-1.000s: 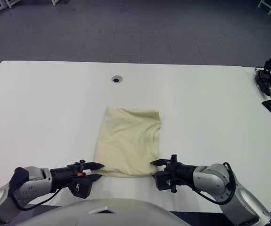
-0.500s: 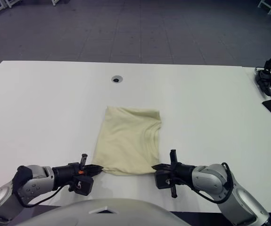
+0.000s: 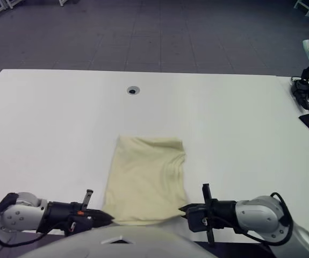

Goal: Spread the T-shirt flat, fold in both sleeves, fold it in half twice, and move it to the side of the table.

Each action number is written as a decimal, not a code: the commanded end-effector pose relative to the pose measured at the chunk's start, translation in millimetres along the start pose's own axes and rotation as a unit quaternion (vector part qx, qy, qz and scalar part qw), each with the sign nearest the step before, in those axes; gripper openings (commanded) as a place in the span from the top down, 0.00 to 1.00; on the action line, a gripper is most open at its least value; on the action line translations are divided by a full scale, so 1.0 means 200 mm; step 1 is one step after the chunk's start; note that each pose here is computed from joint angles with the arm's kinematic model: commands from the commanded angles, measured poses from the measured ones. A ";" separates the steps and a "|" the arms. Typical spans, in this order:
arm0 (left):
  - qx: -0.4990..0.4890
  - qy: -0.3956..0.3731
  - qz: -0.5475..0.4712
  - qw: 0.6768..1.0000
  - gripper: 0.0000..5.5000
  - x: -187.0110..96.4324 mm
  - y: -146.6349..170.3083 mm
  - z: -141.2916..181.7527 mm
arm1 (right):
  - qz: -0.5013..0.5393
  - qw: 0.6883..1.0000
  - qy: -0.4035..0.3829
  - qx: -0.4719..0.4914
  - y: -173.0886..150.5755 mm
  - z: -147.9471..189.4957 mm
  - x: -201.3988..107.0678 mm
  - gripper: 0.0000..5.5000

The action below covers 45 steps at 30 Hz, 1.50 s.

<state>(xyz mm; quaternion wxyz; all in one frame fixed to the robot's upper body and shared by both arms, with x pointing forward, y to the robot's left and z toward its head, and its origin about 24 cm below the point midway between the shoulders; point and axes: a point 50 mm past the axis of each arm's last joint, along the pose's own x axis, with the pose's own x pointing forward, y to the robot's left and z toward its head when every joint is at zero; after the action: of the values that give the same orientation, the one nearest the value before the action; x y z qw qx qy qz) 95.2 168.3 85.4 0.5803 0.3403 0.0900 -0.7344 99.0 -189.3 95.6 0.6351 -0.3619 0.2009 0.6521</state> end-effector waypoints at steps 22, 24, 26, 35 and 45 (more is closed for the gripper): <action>-0.105 -0.127 0.105 0.981 1.00 -0.26 0.30 0.00 | 0.014 0.994 -0.073 0.080 -0.33 0.07 -0.28 0.98; -0.126 -0.126 0.100 0.979 1.00 -0.27 0.32 -0.06 | 0.008 0.991 -0.084 0.104 -0.40 0.05 -0.27 0.98; -0.139 -0.122 0.098 0.978 1.00 -0.27 0.35 -0.11 | 0.018 0.989 -0.086 0.118 -0.44 0.02 -0.26 0.98; -0.158 -0.131 0.133 0.970 1.00 -0.20 0.56 -0.24 | 0.024 0.983 -0.066 0.170 -0.59 -0.14 -0.16 0.98; -0.118 -0.105 0.162 0.974 1.00 -0.10 0.69 -0.25 | 0.011 0.983 -0.031 0.181 -0.68 -0.23 -0.12 0.98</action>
<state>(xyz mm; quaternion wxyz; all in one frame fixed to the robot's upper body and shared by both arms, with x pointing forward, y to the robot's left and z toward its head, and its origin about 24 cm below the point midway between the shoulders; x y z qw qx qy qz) 237.5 168.4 100.4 0.7315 0.1790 0.0532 -0.6557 232.2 -224.2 111.5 0.6814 -0.2041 0.3013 0.6350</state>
